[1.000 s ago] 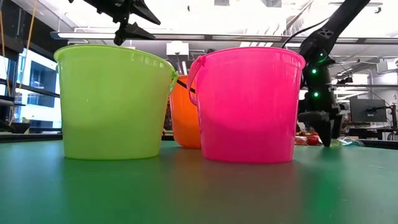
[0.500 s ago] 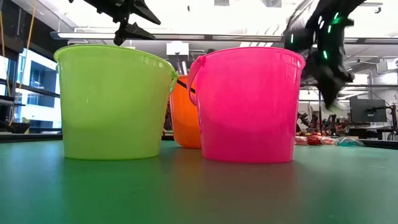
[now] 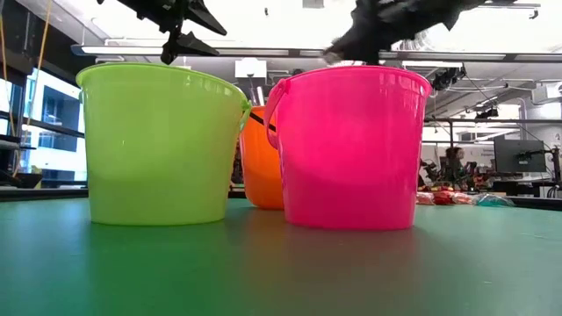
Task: Sort candy by brand, put in halloween buckets
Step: Put the green gummy into the orange bucket
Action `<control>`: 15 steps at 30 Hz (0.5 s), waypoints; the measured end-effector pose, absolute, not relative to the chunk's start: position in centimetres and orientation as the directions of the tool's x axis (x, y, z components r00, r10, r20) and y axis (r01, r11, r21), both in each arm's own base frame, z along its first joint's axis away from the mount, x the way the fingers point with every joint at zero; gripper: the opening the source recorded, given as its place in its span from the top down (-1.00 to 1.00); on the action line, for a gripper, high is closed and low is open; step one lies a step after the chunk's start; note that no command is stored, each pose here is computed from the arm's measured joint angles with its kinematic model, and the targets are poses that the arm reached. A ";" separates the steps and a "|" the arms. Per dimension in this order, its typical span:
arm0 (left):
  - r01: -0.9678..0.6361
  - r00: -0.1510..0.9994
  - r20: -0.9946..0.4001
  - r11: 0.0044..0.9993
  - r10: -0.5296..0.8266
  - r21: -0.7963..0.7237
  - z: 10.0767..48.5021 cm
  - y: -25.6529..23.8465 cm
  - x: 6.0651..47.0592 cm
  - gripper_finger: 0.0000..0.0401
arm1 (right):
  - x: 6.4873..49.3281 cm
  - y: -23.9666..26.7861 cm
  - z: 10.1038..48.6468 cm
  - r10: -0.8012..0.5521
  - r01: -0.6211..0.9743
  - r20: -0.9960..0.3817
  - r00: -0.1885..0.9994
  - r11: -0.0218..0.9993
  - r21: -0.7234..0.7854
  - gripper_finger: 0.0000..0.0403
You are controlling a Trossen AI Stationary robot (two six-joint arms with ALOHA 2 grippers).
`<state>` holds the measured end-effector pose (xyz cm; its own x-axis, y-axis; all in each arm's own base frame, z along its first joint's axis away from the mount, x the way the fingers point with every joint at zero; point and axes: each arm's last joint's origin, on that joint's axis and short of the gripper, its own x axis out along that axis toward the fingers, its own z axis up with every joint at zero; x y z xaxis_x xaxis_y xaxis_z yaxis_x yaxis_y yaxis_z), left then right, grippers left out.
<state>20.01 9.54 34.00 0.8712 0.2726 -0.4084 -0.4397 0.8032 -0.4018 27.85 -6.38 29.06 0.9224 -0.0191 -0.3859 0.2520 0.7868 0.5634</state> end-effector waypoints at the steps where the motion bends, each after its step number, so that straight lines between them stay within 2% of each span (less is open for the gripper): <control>1: -0.440 0.871 -0.408 0.803 0.273 -0.402 34.0 9.5 20.0 -0.09 | 28.7 -6.2 28.5 -0.033 0.261 -0.384 0.923 0.788 0.558 0.92; 4: -0.441 0.870 -0.411 0.803 0.272 -0.401 34.0 9.5 20.0 -0.09 | 30.6 -5.8 26.5 -0.030 0.291 -0.423 0.906 0.769 0.569 0.82; 7: -0.443 0.863 -0.430 0.804 0.264 -0.397 33.8 9.5 19.9 -0.09 | 32.1 -5.6 25.3 -0.014 0.308 -0.464 0.886 0.767 0.563 0.58; 11: -0.402 0.866 -0.456 0.828 0.205 -0.391 33.6 9.2 19.7 -0.09 | 33.6 -5.4 26.1 -0.025 0.271 -0.478 0.878 0.850 0.452 0.16; 15: -0.357 0.860 -0.490 0.853 0.141 -0.380 33.4 8.6 19.0 -0.09 | 34.3 -5.6 27.8 -0.028 0.263 -0.569 0.822 0.905 0.336 -0.18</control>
<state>18.98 8.61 33.45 0.8601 0.1415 -0.4901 -0.3571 0.8532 -0.3803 34.26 -5.61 27.84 0.8222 -0.0280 -0.5686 0.2628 0.9046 0.3356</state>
